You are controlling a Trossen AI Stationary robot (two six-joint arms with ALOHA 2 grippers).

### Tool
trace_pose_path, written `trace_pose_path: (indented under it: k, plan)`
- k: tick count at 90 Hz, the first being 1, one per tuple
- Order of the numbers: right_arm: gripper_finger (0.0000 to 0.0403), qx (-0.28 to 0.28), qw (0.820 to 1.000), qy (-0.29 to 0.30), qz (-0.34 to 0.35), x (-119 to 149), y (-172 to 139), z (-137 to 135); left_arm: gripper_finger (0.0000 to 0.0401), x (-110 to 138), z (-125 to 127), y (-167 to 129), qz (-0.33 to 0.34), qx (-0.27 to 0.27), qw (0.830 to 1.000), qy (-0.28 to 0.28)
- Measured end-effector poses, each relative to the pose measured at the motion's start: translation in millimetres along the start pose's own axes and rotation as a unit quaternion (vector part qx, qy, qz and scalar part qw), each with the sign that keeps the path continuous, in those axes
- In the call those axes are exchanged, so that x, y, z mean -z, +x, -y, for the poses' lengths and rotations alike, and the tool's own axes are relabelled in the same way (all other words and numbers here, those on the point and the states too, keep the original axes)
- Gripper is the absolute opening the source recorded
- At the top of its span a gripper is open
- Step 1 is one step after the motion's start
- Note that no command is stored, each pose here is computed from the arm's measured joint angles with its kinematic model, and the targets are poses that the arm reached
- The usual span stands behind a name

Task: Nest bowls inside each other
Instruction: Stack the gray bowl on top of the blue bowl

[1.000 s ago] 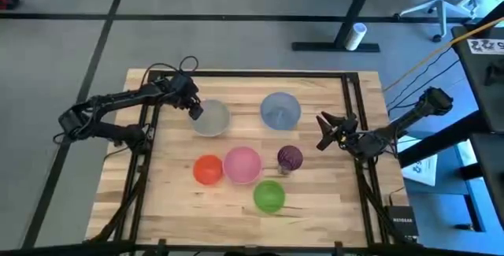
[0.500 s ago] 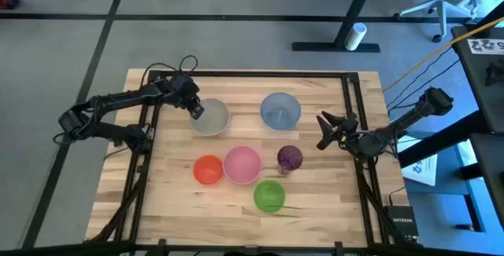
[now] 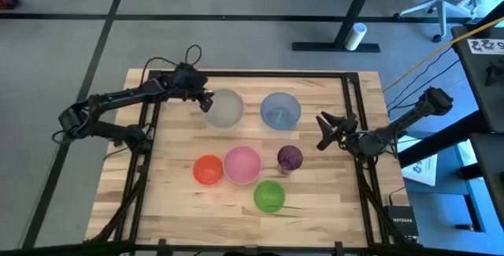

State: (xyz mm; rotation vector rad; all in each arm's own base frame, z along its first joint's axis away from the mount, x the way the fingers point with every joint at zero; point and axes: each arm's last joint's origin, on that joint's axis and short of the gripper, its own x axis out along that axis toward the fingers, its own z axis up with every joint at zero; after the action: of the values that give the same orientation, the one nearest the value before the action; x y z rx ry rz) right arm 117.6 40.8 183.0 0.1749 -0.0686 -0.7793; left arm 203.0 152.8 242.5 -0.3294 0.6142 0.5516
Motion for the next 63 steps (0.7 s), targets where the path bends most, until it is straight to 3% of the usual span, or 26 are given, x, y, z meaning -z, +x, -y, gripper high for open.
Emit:
trace_pose_path:
  k: [17,42,63]
  plan:
    - [0.0115,0.0,1.0,0.0,0.0,0.0,0.0,0.0,0.0,-32.3,5.5,7.4,0.05,0.018,0.999,0.009]
    - [0.0115,-0.001,1.0,0.0,0.0,0.0,0.0,0.0,0.0,-69.3,30.0,69.7,0.051,0.052,0.996,0.041]
    - [0.0115,-0.001,1.0,-0.001,0.0,0.1,0.0,0.0,0.0,-103.9,37.4,98.6,0.077,0.077,0.993,0.055]
